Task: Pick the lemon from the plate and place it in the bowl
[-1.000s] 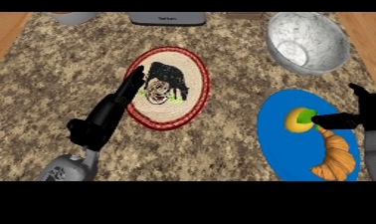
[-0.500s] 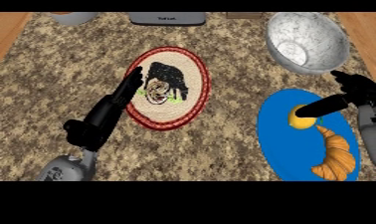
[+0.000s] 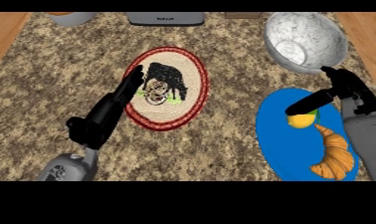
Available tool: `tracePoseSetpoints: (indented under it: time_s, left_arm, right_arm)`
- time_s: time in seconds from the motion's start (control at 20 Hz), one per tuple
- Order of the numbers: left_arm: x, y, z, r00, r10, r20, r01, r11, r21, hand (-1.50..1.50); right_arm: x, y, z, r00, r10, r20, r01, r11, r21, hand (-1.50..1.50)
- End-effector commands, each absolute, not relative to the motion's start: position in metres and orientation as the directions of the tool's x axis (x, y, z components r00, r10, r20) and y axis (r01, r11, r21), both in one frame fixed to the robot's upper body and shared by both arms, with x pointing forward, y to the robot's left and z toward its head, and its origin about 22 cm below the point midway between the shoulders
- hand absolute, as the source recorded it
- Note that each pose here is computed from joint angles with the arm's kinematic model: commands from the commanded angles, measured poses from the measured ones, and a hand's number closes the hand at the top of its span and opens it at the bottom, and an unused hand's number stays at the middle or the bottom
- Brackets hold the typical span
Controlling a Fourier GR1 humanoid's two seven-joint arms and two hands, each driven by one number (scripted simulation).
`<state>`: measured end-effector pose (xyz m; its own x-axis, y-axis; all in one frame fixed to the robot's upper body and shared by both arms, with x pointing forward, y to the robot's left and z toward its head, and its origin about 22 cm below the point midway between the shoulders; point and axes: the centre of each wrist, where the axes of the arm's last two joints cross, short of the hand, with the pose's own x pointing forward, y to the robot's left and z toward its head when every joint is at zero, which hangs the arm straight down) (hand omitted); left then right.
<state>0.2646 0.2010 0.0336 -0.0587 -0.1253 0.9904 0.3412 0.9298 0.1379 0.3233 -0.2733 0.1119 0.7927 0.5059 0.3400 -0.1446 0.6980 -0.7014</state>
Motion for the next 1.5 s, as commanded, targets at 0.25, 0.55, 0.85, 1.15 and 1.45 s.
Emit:
tracePoseSetpoints:
  time_s: [0.25,0.55,0.85,1.15,1.45]
  left_arm:
    - [0.262,0.208,0.021,-0.042,-0.119,0.992,0.323,0.938,0.126,0.0]
    - [0.26,0.217,0.019,-0.04,-0.134,0.99,0.335,0.932,0.14,0.0]
    - [0.267,0.206,0.027,-0.057,-0.121,0.991,0.327,0.936,0.133,0.0]
    - [0.262,0.213,0.024,-0.063,-0.111,0.992,0.316,0.94,0.125,0.0]
    - [0.271,0.219,0.04,-0.065,-0.145,0.987,0.337,0.928,0.158,0.0]
  right_arm:
    - [0.319,-0.249,0.11,0.874,0.451,0.183,-0.148,0.604,-0.784,-1.5]
    - [0.309,-0.242,0.084,0.892,0.438,0.11,-0.161,0.536,-0.829,-1.5]
    - [0.309,-0.261,0.073,0.912,0.403,0.078,-0.171,0.546,-0.82,-1.5]
    - [0.314,-0.272,0.063,0.916,0.392,0.083,-0.169,0.567,-0.806,-1.5]
    - [0.301,-0.263,0.031,0.905,0.409,0.114,-0.153,0.565,-0.811,-1.5]
